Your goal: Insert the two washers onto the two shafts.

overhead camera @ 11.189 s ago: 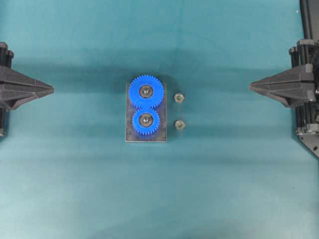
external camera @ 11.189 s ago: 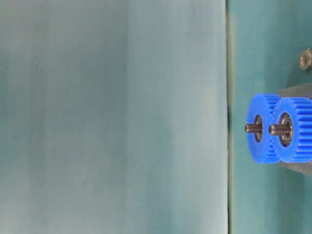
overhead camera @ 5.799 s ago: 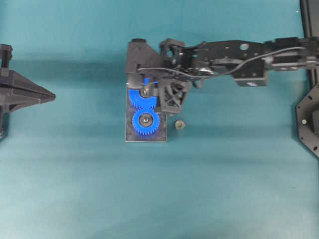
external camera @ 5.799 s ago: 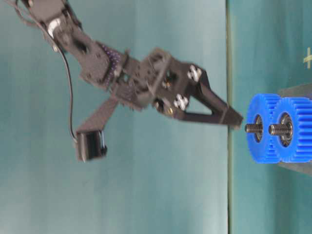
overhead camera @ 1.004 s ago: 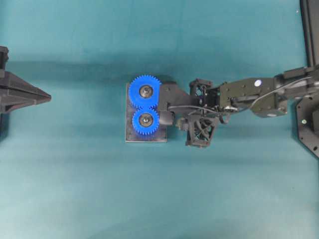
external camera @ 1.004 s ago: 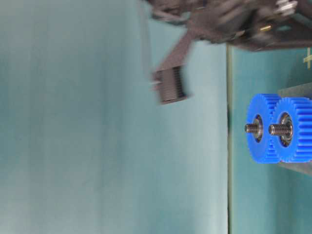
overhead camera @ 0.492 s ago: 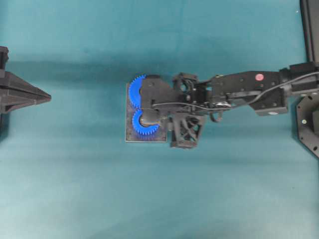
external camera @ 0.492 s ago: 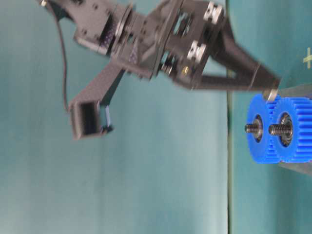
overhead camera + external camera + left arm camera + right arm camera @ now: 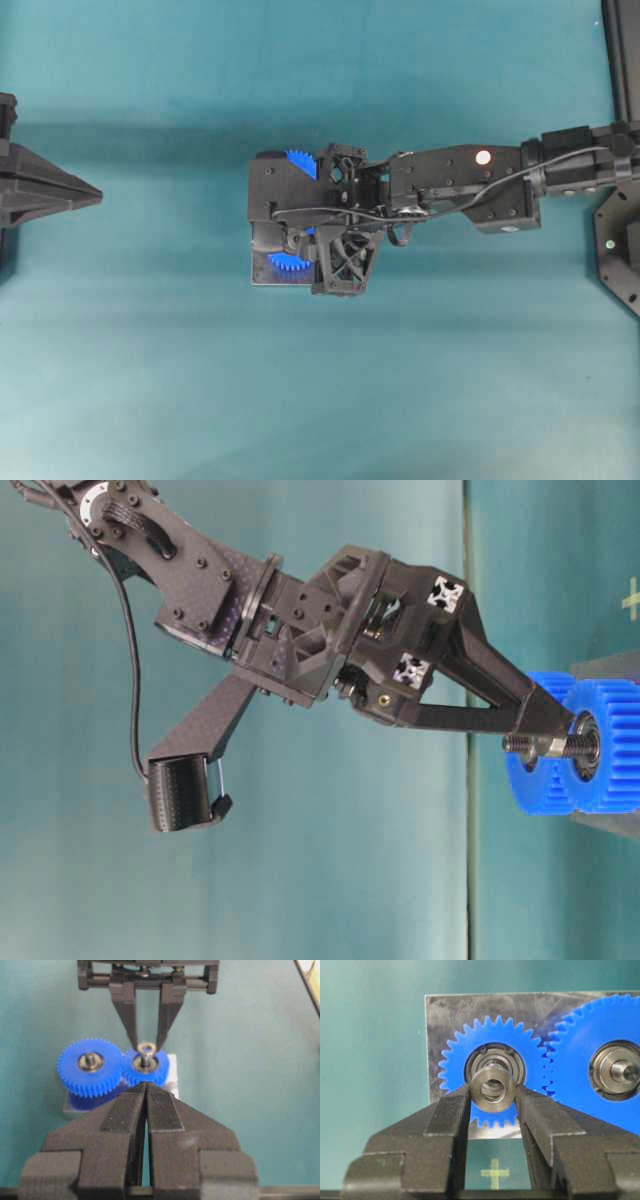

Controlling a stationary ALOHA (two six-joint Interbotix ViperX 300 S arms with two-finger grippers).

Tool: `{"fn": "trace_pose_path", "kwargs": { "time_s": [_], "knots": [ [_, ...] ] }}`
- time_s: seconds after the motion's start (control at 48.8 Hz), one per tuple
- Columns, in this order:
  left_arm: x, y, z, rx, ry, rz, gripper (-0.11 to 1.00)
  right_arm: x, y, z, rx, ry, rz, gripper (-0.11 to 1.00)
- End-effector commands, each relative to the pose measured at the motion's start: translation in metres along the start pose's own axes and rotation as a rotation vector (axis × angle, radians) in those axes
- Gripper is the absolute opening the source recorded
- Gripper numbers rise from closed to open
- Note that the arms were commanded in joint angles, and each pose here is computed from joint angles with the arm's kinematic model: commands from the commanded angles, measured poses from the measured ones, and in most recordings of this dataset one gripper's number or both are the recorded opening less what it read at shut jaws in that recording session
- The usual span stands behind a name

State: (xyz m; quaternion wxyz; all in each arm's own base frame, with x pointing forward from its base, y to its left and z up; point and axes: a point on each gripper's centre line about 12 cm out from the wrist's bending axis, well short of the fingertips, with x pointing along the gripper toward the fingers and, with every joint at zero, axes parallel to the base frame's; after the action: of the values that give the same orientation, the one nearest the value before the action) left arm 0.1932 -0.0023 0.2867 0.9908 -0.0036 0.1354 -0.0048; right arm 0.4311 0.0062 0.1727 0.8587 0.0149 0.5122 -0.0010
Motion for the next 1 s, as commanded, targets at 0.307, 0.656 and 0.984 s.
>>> {"fn": "trace_pose_path", "kwargs": {
  "time_s": [0.307,0.656,0.984],
  "knots": [
    [-0.0008,0.0000,0.0112,0.003,-0.028,0.000,0.01,-0.0082,-0.0007,0.0179,-0.011,-0.051,-0.001,0.33],
    [-0.0012,-0.0001,0.0115,0.000,-0.029,0.000,0.01,-0.0067,-0.0001,0.0159,-0.013,-0.029,-0.001,0.33],
    [-0.0014,0.0000,0.0111,0.001,-0.029,0.000,0.01,-0.0042,-0.0015,0.0157,-0.008,-0.029,-0.002,0.33]
  ]
}}
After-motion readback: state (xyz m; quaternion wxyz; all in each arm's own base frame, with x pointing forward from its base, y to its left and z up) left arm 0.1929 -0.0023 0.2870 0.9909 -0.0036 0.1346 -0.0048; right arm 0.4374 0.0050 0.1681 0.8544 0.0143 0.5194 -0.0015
